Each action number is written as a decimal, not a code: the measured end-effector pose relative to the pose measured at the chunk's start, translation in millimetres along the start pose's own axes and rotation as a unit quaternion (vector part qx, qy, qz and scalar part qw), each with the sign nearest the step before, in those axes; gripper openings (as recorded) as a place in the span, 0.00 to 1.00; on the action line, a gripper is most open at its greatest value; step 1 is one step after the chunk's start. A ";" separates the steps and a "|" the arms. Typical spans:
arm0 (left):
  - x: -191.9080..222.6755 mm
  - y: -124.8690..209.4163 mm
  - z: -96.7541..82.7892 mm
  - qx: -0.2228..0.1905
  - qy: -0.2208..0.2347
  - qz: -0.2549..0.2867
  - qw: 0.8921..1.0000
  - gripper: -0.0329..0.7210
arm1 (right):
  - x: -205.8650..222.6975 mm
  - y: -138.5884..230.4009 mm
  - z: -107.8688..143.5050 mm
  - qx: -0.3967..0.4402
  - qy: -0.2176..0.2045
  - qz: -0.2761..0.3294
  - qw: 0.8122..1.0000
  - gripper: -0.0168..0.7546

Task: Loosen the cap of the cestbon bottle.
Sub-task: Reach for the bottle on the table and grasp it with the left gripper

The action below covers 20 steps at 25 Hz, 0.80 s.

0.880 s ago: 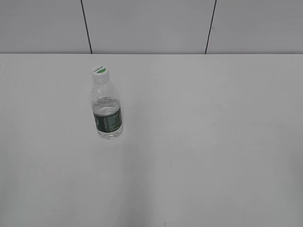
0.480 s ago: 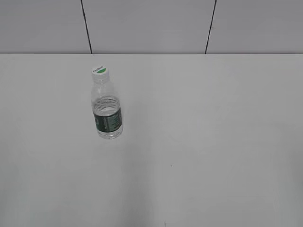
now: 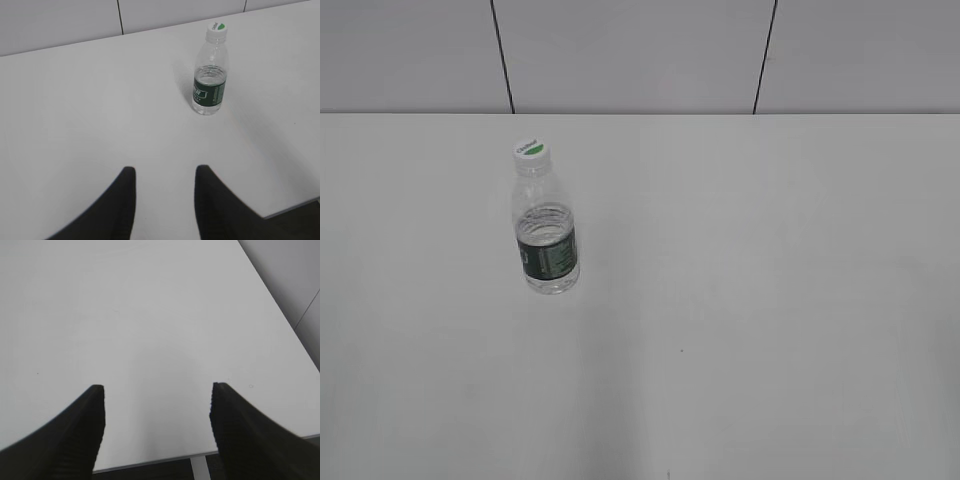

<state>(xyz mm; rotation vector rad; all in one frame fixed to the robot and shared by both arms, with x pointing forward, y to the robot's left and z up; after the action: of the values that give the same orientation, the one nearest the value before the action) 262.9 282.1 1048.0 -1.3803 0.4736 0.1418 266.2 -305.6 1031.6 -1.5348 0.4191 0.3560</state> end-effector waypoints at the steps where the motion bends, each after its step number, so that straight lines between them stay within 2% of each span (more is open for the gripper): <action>1: 0.0 0.0 0.0 0.000 0.000 0.000 1.000 0.36 | 0.0 0.0 0.0 0.000 0.000 0.000 1.000 0.68; 8: -0.7 -2.0 0.4 0.000 -0.002 -0.007 1.000 0.36 | 0.0 0.0 0.0 0.000 0.000 0.000 1.000 0.68; 11: -5.2 -21.4 4.3 0.000 -0.015 -0.059 0.998 0.36 | 0.0 0.0 0.0 0.000 0.000 0.000 1.000 0.68; 16: -0.8 -69.7 17.8 -0.008 -0.044 -0.165 0.985 0.36 | 0.0 0.0 0.0 0.000 0.000 0.000 1.000 0.68; 20: 9.1 -89.1 24.9 -0.017 -0.054 -0.199 0.978 0.36 | 0.0 0.0 0.0 0.000 0.000 0.000 1.000 0.68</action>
<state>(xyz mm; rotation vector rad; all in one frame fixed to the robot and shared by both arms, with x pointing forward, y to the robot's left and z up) 309.9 286.9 1128.0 -1.4660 0.0974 -0.1025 266.2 -305.6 1031.6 -1.5348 0.4191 0.3560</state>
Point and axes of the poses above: a point on each arm's last joint axis where the gripper is mounted, x pointing out along that axis toward the gripper, z along the wrist's bending axis when the last joint is at zero, y = z × x, the point moved 4 cm from there along x, pointing out along that axis toward the gripper, and after that the axes turned 4 degrees about x, right-handed, at the moved point
